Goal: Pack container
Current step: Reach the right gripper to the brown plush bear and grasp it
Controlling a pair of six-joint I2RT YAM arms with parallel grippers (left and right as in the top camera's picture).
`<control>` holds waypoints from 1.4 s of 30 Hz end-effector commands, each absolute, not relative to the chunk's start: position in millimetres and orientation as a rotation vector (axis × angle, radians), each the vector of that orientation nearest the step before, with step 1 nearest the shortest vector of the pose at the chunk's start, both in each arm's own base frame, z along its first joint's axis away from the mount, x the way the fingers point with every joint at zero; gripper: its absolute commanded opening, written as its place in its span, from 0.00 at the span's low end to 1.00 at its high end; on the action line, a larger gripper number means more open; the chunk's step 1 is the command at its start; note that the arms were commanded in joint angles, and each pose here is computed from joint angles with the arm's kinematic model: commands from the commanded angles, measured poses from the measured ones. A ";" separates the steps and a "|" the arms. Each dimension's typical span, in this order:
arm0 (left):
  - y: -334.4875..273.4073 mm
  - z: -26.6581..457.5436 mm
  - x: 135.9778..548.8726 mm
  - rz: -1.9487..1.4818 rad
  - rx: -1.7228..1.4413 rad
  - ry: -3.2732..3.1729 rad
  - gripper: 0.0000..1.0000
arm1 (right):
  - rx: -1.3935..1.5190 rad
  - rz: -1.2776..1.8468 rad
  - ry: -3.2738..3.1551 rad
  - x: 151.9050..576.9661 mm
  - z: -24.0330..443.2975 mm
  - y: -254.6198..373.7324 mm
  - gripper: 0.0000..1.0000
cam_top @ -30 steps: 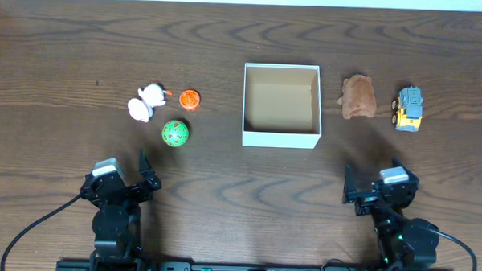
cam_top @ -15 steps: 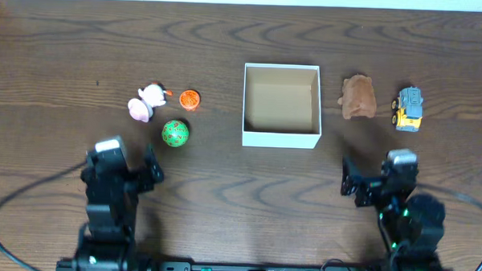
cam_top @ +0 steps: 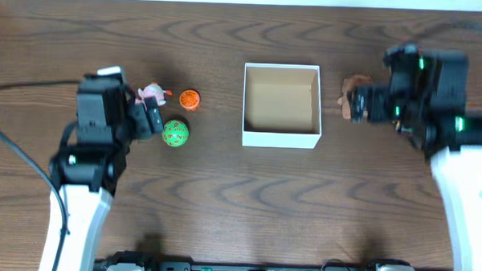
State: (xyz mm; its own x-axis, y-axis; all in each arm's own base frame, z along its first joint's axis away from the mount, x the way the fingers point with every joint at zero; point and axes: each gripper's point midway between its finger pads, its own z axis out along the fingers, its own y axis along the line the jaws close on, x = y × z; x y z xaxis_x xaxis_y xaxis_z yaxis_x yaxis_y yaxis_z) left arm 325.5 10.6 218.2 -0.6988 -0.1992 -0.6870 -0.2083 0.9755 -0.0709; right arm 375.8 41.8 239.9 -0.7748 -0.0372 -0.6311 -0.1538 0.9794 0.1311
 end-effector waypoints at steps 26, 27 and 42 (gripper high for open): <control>24.1 173.2 336.3 -0.024 -0.373 2.573 0.98 | 0.026 0.108 2.860 469.1 66.0 -1.8 0.99; 24.1 173.0 336.0 -0.024 -0.373 2.574 0.98 | 0.022 0.110 2.874 469.0 58.2 -0.2 0.99; 23.5 165.9 323.2 -0.016 -0.380 2.633 0.98 | 0.135 0.115 2.946 466.0 21.0 3.8 0.21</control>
State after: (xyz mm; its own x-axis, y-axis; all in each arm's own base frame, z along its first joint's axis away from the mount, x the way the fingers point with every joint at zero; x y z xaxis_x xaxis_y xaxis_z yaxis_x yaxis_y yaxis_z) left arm 320.9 22.3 162.1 -0.8514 -0.2637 -0.4535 -0.2594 0.9630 -0.0729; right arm 463.9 2.8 13.0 -0.9815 0.0756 -0.1762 0.0598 0.9938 0.0935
